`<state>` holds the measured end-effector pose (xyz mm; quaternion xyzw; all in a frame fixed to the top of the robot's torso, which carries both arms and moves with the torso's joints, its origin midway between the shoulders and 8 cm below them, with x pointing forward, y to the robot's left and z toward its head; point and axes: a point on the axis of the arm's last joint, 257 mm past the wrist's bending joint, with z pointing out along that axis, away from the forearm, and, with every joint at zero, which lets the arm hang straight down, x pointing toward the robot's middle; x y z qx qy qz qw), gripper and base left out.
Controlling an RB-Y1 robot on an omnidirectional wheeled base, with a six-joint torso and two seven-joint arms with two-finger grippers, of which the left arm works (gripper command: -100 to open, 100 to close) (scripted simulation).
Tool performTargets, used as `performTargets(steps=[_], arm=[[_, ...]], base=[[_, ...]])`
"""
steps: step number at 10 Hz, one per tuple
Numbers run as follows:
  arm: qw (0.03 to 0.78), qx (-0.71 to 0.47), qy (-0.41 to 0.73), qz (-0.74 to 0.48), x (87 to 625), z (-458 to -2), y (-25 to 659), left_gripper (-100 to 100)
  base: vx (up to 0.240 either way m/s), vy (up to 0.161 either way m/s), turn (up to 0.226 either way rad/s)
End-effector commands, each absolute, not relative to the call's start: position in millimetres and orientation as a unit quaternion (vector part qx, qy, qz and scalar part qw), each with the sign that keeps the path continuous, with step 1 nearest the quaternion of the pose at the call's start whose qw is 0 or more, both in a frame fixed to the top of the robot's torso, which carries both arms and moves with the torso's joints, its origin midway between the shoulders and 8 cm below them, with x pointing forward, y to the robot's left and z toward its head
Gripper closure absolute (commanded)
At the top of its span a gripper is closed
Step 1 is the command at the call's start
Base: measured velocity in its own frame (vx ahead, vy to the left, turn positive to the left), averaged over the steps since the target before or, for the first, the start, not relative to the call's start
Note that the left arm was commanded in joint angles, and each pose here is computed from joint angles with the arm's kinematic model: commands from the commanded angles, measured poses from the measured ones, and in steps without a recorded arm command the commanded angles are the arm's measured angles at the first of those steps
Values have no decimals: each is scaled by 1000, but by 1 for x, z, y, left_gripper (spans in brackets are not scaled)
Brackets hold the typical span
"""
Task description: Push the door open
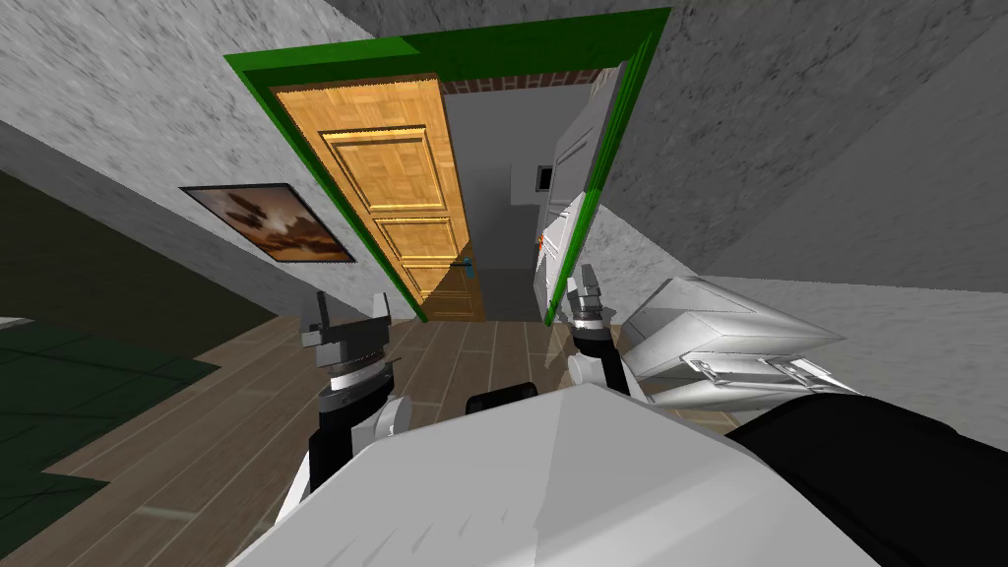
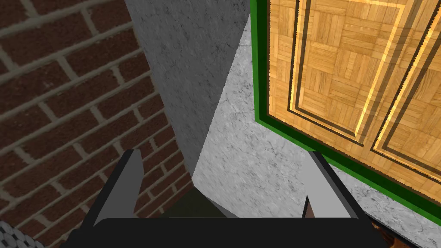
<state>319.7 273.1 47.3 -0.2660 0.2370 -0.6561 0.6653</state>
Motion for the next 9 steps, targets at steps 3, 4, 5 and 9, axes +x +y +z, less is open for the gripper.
performTargets(steps=[3, 4, 5, 9], arm=[[658, -279, 249, -654, 339, 29, 272, -100], [655, -282, 253, -653, 345, 23, 272, -100], [652, -287, 258, -652, 352, 16, 271, -100], [640, -305, 277, -649, 384, -12, 267, -100]], base=[[80, 25, -5], [61, 16, -2], [65, 30, -3], [90, 40, -7]])
